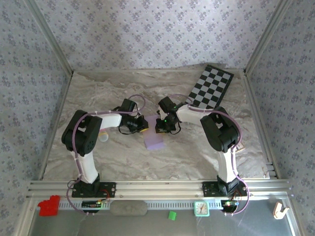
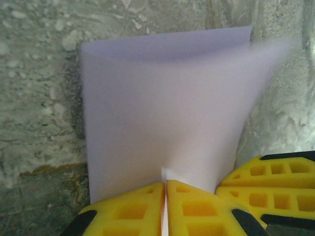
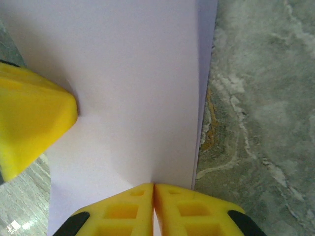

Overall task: Fold a paper plane with a square sheet of paper (pick it up from the middle)
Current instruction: First fold the square sheet of paper in half at the center of the table.

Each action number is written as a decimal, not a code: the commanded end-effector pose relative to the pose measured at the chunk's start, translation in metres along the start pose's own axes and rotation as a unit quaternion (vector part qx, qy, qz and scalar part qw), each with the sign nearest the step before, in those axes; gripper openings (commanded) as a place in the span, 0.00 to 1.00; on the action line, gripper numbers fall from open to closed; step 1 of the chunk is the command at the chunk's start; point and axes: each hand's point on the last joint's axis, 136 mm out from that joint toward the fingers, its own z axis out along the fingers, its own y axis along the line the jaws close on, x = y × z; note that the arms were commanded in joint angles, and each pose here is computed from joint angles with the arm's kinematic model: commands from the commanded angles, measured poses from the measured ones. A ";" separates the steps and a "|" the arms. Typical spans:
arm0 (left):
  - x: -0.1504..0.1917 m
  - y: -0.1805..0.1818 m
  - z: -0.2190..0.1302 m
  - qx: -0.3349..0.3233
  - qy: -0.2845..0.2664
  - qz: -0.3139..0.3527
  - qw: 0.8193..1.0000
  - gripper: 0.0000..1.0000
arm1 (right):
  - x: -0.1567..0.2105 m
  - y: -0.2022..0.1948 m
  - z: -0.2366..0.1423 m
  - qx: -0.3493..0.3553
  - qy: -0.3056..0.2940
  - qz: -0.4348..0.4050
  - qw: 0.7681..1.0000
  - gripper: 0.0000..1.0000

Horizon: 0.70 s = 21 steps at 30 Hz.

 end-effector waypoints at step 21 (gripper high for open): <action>-0.046 -0.023 -0.046 0.016 -0.043 0.043 0.998 0.12 | 0.070 -0.094 0.038 0.163 0.114 0.038 0.979 0.13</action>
